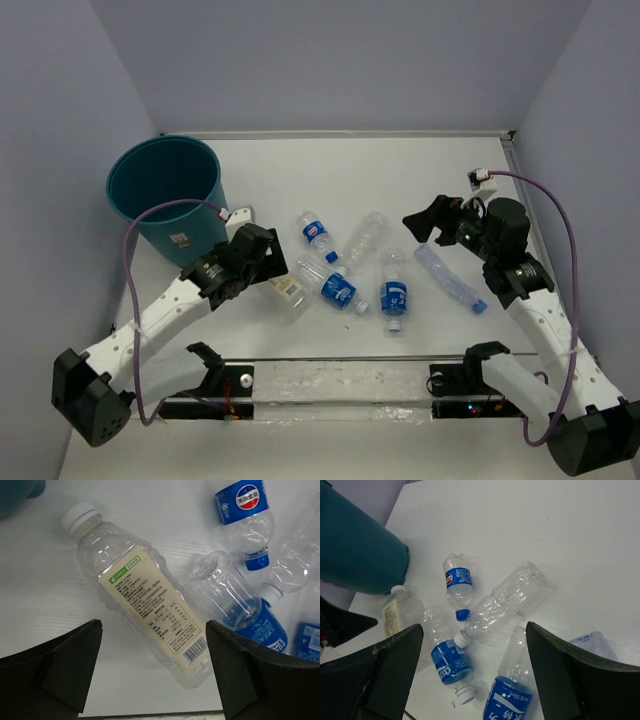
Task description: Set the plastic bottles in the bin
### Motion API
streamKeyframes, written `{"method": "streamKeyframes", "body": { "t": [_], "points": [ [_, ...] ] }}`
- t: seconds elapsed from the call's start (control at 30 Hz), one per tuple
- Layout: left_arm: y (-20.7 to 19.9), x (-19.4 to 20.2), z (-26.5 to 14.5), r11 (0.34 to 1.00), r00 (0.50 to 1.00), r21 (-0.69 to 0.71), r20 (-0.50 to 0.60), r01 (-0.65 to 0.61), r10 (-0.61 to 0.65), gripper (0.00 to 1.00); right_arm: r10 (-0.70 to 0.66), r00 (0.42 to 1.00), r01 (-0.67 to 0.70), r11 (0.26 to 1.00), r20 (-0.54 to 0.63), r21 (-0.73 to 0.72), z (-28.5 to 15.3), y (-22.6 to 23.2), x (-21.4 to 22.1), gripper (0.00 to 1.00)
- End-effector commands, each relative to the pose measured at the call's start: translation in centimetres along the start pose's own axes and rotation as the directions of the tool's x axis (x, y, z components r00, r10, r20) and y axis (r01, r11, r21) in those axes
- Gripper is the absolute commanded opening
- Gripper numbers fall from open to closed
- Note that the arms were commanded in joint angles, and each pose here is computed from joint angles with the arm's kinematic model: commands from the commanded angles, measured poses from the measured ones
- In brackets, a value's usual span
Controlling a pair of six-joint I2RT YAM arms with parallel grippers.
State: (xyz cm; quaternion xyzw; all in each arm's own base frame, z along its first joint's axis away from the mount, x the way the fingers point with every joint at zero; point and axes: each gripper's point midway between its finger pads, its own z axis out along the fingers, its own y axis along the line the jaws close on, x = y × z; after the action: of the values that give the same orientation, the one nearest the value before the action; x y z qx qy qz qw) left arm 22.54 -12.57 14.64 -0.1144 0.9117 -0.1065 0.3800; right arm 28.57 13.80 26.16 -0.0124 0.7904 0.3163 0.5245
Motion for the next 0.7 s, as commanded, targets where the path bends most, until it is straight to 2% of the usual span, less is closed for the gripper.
{"method": "streamKeyframes", "body": {
  "t": [0.0,0.17,0.33,0.53,0.67],
  "points": [
    [-0.3,-1.8,1.5,0.989,0.994,-0.128,0.092,0.077,-0.066,0.96,-0.04,0.999,0.042,0.996,0.033,-0.075,0.2,2.0,-0.3,0.89],
    [-2.1,-0.6,2.3,0.976,0.984,-0.151,0.111,0.155,-0.139,0.97,-0.061,0.998,0.06,0.99,-0.004,-0.128,0.6,3.5,1.4,0.89],
    [-0.4,0.9,2.8,0.939,0.992,-0.328,0.108,0.102,-0.07,0.98,-0.088,0.996,0.082,0.982,-0.027,-0.172,0.6,4.7,2.4,0.9],
    [0.5,3.8,3.4,0.917,0.995,-0.387,0.064,0.097,-0.078,0.98,-0.114,0.993,0.103,0.971,-0.038,-0.216,0.2,5.2,3.5,0.9],
    [1.4,3.6,3.1,0.898,0.994,-0.428,0.087,0.103,-0.073,0.99,-0.119,0.992,0.104,0.96,-0.042,-0.26,0.1,5.6,4.1,0.91]
  ]
}}
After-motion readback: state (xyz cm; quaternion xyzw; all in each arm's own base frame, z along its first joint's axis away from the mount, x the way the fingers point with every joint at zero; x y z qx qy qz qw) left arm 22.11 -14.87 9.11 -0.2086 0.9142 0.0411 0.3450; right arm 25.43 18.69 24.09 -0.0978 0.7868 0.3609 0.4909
